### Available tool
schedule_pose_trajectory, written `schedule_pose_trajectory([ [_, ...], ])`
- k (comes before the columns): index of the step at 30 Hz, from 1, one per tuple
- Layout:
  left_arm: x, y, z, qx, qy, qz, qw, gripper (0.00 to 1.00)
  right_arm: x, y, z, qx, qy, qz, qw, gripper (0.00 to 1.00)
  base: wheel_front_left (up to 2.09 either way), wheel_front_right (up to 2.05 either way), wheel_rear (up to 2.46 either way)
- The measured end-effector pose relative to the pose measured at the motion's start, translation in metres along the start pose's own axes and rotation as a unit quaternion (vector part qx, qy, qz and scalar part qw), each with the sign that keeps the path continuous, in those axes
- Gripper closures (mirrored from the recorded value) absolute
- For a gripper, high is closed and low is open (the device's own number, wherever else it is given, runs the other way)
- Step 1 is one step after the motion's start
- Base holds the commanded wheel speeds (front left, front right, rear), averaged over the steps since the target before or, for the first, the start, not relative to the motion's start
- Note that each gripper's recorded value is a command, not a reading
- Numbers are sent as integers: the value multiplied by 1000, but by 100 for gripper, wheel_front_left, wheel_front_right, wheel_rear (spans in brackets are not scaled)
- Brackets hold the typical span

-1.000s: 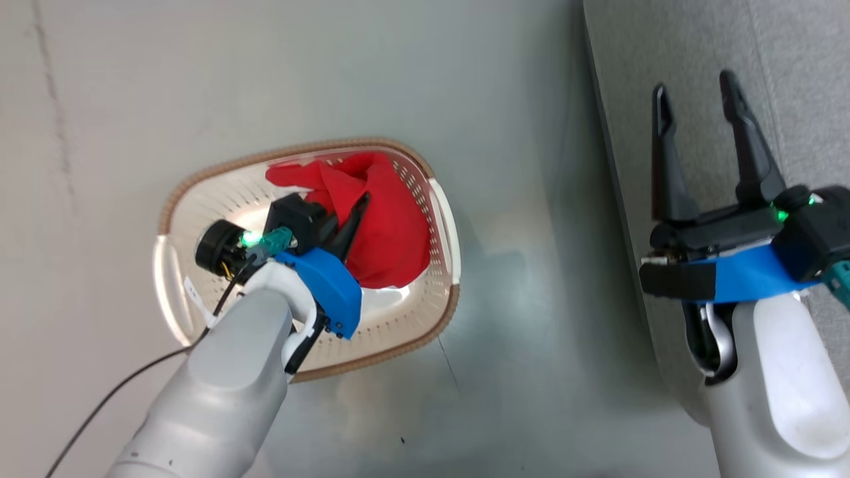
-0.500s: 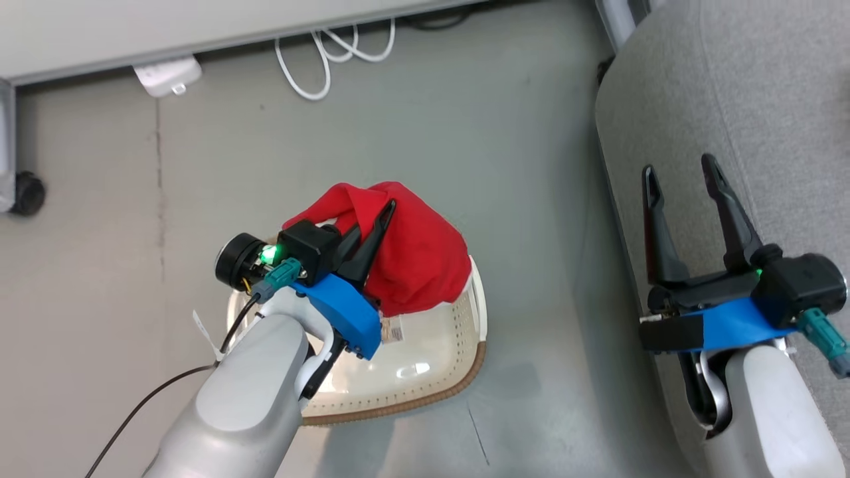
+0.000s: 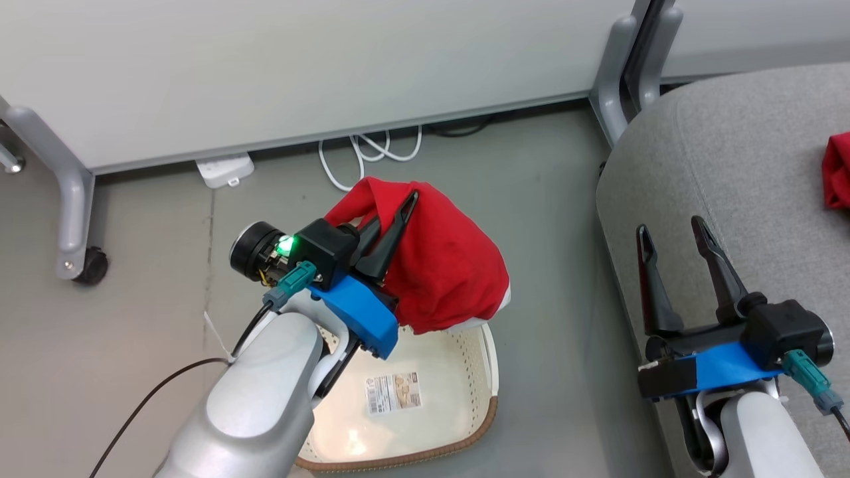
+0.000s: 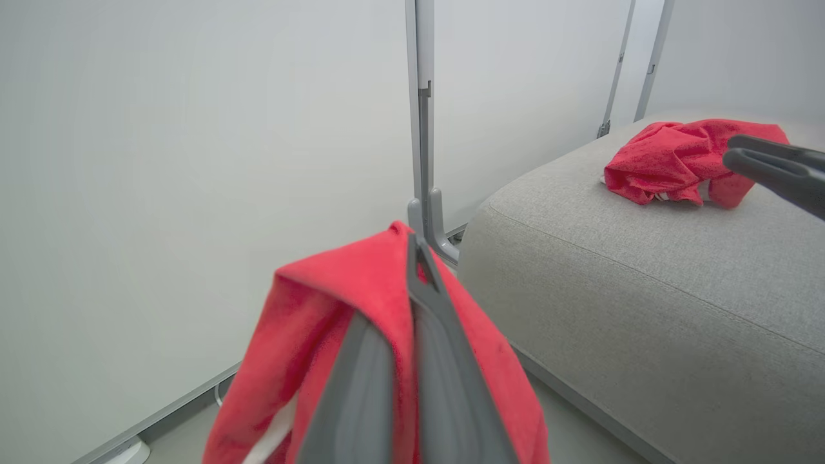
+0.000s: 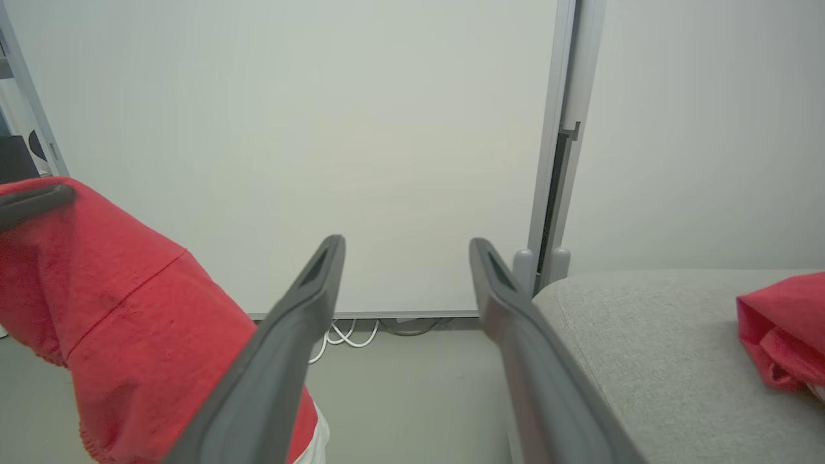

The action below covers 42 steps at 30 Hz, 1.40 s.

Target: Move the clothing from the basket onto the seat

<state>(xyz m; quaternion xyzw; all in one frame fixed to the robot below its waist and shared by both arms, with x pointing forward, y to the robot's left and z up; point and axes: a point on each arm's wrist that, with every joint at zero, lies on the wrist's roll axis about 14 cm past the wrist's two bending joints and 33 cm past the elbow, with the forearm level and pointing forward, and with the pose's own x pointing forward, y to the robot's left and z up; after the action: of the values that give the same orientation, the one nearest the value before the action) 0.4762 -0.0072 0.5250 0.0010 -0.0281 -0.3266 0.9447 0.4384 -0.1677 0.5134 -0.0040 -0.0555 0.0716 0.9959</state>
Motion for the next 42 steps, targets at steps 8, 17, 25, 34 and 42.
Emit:
schedule_pose_trajectory([
  [8,-6,-9,47,25,-47,-3,999,100,-18,3,14,1,-12,-2,1000,0,0,0,0],
  [17,-15,-31,80,47,-76,-23,996,100,-37,9,25,5,-24,-2,1000,0,0,0,0],
  [25,-16,-42,82,48,-77,-34,995,100,-41,12,28,7,-26,1,1000,0,0,0,0],
  [34,-17,-44,82,46,-77,-35,995,100,-39,24,30,5,-30,20,999,0,0,0,0],
  [42,-18,-43,77,46,-72,-35,996,100,-24,55,41,-8,-46,78,996,0,0,0,0],
])
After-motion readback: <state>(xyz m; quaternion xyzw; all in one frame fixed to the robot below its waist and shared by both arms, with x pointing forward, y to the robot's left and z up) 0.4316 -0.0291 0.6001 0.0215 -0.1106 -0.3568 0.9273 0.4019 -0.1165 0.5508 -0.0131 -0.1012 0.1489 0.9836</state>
